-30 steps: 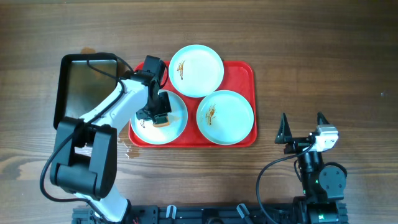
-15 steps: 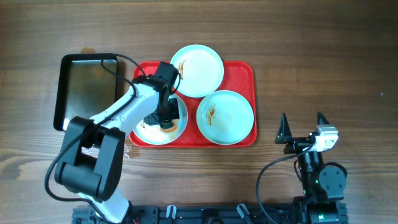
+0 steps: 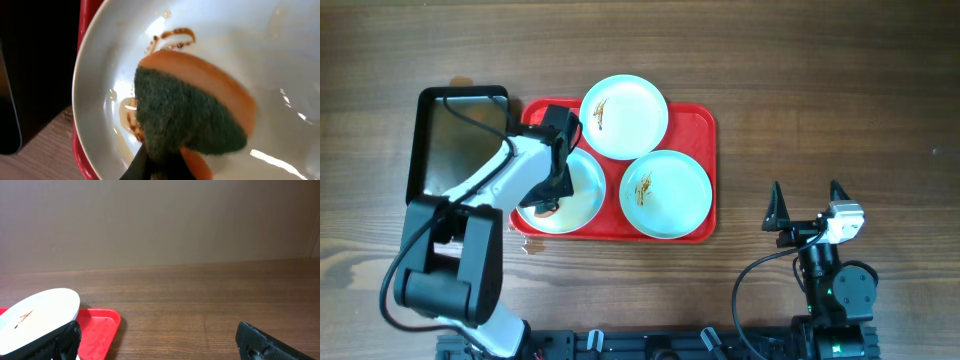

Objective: Clean dirty plates on tray and stack at the side
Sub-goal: 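Scrub the front-left plate with the sponge in the left gripper, then reach the right gripper to the rim of the back plate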

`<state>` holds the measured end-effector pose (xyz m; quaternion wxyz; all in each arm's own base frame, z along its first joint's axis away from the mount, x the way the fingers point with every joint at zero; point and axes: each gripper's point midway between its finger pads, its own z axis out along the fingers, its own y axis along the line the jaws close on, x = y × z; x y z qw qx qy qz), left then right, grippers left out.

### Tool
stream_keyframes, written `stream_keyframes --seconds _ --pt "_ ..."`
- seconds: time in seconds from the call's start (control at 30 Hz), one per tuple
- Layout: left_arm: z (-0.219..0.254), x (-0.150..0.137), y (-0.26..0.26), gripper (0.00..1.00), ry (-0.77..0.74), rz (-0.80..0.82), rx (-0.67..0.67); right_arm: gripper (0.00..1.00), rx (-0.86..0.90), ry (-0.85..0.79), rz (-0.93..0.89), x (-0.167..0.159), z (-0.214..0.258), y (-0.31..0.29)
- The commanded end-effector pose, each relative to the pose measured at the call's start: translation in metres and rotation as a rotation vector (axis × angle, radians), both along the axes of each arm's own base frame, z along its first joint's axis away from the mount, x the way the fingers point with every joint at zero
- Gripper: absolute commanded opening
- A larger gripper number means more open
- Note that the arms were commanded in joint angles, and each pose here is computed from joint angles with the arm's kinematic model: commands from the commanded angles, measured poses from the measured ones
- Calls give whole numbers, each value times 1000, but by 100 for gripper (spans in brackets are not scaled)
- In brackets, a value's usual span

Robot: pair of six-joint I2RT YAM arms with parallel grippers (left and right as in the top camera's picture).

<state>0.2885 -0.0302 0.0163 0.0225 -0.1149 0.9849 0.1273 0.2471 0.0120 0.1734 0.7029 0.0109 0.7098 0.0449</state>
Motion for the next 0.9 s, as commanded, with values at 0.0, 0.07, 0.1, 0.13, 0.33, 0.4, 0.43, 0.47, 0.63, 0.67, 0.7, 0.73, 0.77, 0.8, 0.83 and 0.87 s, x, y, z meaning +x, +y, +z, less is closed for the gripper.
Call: stream_keyframes --seconds 0.0,0.07,0.1,0.13,0.33,0.4,0.43,0.47,0.63,0.67,0.7,0.73,0.77,0.8,0.83,0.87 --pt "57 22 -12 4 -172 25 -95 100 10 -7 6 0 1 1" --pt "89 27 -15 4 -281 30 -139 100 10 -6 6 0 1 1" --pt "103 27 -18 4 -326 27 -168 100 10 -6 6 0 1 1" --pt "116 26 -20 4 -367 23 -192 100 10 -6 6 0 1 1" --pt "126 18 -24 4 -379 18 -235 100 77 -29 72 -1 8 12" --pt "124 18 -24 4 -376 41 -238 100 458 120 554 -31 8 90" --pt "124 18 -24 4 -375 44 -239 100 649 248 690 -48 7 110" --pt "123 17 -23 4 -371 49 -237 100 698 272 688 -48 7 111" --pt "118 7 9 4 -321 158 -224 100 952 179 840 -65 70 115" --pt "117 7 13 4 -315 184 -252 100 927 96 886 -73 91 115" --pt "117 7 13 4 -310 202 -291 100 913 39 903 -78 112 113" --pt "117 7 14 4 -307 216 -316 100 866 16 895 -79 126 112" --pt "117 7 14 4 -307 225 -330 100 758 13 902 -80 135 117" --pt "117 8 13 4 -307 214 -344 100 654 62 901 -75 137 123" --pt "118 8 11 4 -306 195 -354 100 591 136 891 -66 134 128" --pt "118 8 9 4 -303 178 -365 100 515 226 902 -56 131 133"
